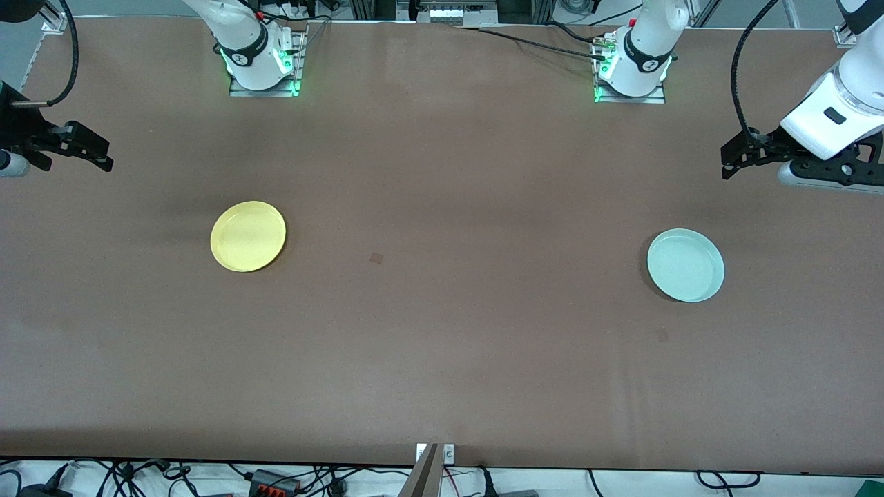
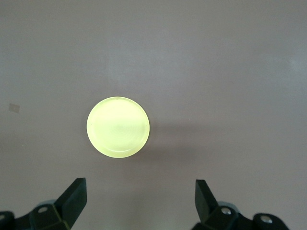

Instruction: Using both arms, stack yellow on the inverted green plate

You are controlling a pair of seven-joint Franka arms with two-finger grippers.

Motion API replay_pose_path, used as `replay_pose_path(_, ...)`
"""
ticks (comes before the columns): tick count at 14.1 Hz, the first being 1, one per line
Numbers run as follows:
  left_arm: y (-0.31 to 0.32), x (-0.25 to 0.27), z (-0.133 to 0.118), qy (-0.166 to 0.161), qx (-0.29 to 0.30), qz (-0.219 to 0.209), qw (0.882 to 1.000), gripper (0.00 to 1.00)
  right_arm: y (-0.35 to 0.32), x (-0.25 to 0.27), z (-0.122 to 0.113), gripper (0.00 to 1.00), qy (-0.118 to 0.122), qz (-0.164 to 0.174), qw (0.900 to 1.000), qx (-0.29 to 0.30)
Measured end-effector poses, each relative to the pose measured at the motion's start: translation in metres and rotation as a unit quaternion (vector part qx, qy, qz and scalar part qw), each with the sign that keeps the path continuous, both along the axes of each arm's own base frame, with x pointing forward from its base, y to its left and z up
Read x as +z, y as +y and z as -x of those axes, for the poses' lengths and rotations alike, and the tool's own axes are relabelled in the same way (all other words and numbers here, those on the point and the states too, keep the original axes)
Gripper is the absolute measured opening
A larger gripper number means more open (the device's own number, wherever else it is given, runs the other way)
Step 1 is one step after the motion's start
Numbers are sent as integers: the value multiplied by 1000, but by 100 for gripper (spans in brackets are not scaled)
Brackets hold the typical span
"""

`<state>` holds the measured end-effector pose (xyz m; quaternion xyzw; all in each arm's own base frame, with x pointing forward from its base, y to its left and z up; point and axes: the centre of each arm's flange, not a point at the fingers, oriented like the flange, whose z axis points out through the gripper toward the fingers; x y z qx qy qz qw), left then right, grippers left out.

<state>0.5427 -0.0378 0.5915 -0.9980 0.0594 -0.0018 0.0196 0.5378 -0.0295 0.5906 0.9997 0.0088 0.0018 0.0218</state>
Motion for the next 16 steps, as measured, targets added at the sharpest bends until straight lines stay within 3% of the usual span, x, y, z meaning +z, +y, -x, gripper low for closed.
replay_pose_path(16, 6, 1, 0, 5, 9, 14, 1000, 100, -5, -3, 1, 100, 7, 0, 1000, -5)
